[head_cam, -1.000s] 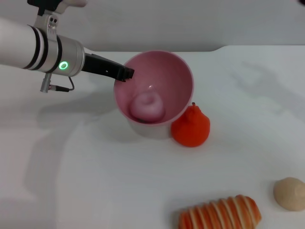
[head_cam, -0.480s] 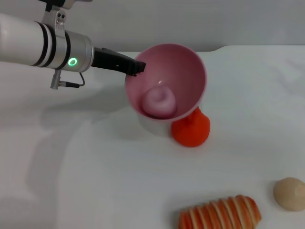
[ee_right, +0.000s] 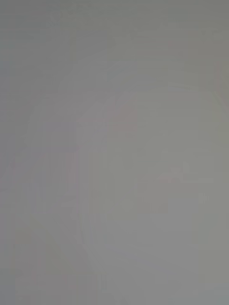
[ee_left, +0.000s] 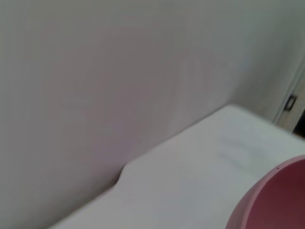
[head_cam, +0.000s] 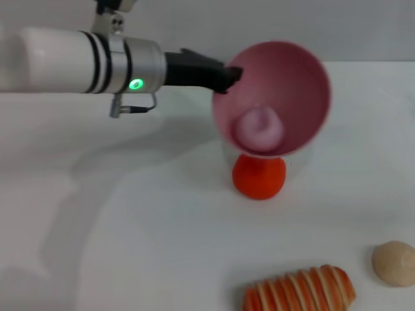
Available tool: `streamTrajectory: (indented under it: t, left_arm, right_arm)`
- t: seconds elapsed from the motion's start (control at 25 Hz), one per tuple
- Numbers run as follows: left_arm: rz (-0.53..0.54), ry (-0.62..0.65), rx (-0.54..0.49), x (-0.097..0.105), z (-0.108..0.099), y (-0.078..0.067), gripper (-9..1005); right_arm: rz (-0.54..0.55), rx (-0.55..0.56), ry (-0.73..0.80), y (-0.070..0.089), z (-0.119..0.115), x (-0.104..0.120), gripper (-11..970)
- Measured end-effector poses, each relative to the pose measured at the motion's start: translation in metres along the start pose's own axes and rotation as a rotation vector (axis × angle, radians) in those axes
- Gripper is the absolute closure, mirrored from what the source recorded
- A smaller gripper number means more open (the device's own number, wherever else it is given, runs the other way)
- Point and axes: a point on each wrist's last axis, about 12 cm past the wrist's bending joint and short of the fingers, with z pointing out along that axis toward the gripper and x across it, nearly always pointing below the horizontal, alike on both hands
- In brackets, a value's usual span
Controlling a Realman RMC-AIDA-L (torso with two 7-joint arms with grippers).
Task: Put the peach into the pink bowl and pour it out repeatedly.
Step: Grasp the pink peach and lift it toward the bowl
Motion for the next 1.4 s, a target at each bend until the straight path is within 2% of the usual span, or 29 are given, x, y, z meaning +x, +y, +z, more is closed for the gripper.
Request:
streamTrajectory:
  t: [0.04,0.28,0.64,1.12,1.4]
  left_arm:
    - [0.044,-0.05,0.009,-0.002,0.006,-0.009,950]
    - [0.173,-0.142,-0.02,-0.002,0.016,-0.028,950]
    - [0.344,-0.272,-0.182,0.01,0.024,-0.067,950]
    - [0.645,-0.454,-0.422,0.028,0.013,-0.122,950]
    - [0.766,-0.526,-0.51,0.039,0.01,-0.135,950]
  right_arm:
    - [-0.001,0.011,0.003,-0.001,-0.003,0.001,408]
    - [0.0,0.067,0.0,-0.009,-0.027,0.002,408]
    - [-0.01,0.136,-0.018,-0.019,-0.056,-0.004,409]
    - [-0.002,0.117,-0.029,-0.016,-0.052,-0.004,409]
    - [0.014,0.108,-0.03,-0.015,-0.05,0.0,410]
